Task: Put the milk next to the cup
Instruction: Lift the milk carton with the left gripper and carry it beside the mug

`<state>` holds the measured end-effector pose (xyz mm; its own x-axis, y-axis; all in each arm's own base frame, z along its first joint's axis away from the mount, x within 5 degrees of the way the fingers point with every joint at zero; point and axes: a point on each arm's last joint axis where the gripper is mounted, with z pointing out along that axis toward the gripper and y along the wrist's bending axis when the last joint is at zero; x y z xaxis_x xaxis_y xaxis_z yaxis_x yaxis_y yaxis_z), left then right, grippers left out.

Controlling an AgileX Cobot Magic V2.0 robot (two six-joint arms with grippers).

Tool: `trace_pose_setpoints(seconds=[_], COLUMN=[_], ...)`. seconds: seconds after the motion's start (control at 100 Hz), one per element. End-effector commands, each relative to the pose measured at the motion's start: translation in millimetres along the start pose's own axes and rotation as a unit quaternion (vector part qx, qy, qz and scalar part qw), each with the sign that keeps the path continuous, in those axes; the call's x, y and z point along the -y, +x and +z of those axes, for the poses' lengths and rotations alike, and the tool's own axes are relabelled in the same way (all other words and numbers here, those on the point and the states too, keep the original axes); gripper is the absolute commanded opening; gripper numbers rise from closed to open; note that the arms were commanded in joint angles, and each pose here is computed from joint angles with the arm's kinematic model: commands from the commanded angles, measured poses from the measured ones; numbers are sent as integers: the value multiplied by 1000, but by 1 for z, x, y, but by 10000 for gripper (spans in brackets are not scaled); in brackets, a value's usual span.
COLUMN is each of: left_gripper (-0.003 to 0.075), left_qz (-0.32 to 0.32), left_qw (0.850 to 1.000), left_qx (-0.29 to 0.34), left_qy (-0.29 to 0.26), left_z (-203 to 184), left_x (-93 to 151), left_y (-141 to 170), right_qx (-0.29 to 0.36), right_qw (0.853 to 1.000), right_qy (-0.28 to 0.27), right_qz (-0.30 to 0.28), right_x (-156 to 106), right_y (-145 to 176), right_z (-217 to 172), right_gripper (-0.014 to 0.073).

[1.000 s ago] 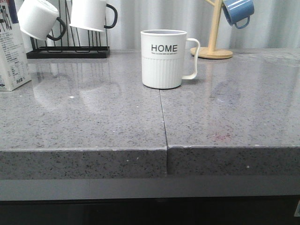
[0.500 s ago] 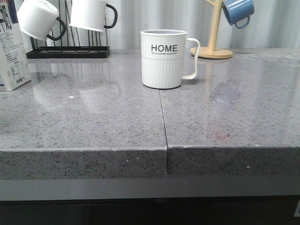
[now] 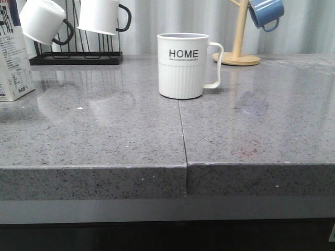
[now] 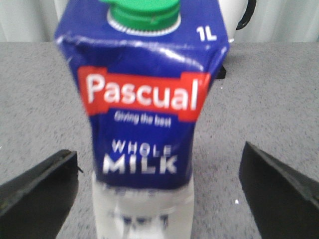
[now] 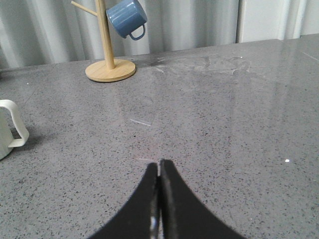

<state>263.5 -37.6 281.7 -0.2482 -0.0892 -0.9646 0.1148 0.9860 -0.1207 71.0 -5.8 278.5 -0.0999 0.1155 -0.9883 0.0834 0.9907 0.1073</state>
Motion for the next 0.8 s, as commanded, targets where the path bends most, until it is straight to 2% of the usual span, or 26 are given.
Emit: trace_pose_setpoints(seconds=[0.0,0.28,0.4,0.49,0.64,0.69,0.73,0.79], left_gripper=[625,624,584,486,201,129,97,97], left_qz=[3,3,-1,-12,-13,-13,-13,-13], left_qw=[997,997,996,996,996,995,994,993], left_qx=[75,77,86,85,91,97,104,113], left_qy=[10,11,11,6,6,7,8,9], left_z=[9,49,57,59,59,58,58,56], left_x=[3,3,3,2,2,2,2,2], left_y=[-27,-31,-28,-27,-28,-29,-31,-34], right_qx=[47,47,47,47,47,47,47,47], right_qw=[999,999,999,999,999,999,999,999], right_qy=[-6,-6,-6,-6,-6,-6,-6,-6], right_qz=[-3,-3,-3,-3,-3,-3,-3,-3], right_x=[-2,-2,-2,-2,-2,-2,-2,-2], right_y=[-15,-15,-15,-15,-15,-15,-15,-15], right_z=[-2,-2,-2,-2,-2,-2,-2,-2], right_gripper=[-68,-68,-68,-68,-68,-68,-68,-68])
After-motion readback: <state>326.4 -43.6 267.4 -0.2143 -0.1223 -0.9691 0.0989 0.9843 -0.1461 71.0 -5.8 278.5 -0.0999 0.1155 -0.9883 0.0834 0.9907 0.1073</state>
